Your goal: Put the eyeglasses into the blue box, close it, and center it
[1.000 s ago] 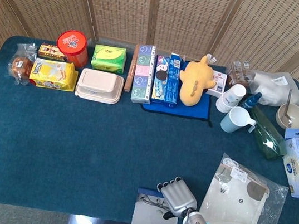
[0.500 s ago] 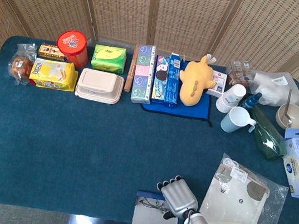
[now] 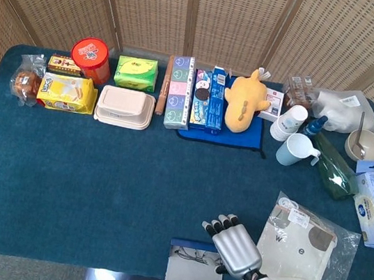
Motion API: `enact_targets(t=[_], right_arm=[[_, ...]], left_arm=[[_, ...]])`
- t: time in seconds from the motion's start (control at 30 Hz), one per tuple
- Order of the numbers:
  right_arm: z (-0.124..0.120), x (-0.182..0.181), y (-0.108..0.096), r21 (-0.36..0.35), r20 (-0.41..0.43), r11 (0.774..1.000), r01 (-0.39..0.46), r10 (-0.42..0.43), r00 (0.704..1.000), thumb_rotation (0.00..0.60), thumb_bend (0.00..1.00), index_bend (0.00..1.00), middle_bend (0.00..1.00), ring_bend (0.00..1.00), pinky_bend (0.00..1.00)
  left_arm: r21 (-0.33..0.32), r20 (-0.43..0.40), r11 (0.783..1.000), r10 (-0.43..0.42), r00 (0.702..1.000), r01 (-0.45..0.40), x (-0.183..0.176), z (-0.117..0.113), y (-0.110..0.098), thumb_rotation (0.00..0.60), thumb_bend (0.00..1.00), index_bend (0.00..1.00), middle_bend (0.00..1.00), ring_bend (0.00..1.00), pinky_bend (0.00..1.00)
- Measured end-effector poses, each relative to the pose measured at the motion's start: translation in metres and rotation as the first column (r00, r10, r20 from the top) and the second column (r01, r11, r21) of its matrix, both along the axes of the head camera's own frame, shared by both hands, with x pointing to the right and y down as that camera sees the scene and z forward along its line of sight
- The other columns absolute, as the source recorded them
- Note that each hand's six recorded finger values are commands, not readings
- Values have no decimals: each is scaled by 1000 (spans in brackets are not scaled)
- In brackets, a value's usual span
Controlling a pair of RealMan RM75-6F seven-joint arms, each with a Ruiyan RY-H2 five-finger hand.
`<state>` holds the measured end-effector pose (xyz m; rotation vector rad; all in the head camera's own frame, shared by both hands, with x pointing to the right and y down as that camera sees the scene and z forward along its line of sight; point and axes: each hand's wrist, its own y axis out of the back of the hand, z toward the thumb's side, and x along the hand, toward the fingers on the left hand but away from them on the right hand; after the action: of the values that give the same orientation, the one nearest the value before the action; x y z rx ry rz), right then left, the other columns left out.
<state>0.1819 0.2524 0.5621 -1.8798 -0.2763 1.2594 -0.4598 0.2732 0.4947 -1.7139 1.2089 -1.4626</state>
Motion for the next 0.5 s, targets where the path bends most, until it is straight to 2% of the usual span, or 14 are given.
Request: enact_targets(t=[0.1, 0.27, 0.5], right_arm=[[-4, 8, 6, 39, 16, 999, -4, 3, 1000, 391, 332, 150, 237, 137, 222], [-7, 31, 20, 105, 50, 993, -46, 41, 998, 399, 320, 120, 224, 122, 218], [-5, 62, 42, 133, 73, 986, -103, 94, 993, 431, 277, 76, 178, 80, 209]], left_arm=[[8, 0, 1000, 1, 1000, -1, 0, -1, -1, 600, 283, 93, 27, 0, 0], [15, -16, 1000, -5, 1000, 5, -2, -3, -5, 600, 282, 90, 27, 0, 0], [33, -15, 999, 1, 1000, -1, -1, -9, -8, 600, 282, 86, 27, 0, 0]])
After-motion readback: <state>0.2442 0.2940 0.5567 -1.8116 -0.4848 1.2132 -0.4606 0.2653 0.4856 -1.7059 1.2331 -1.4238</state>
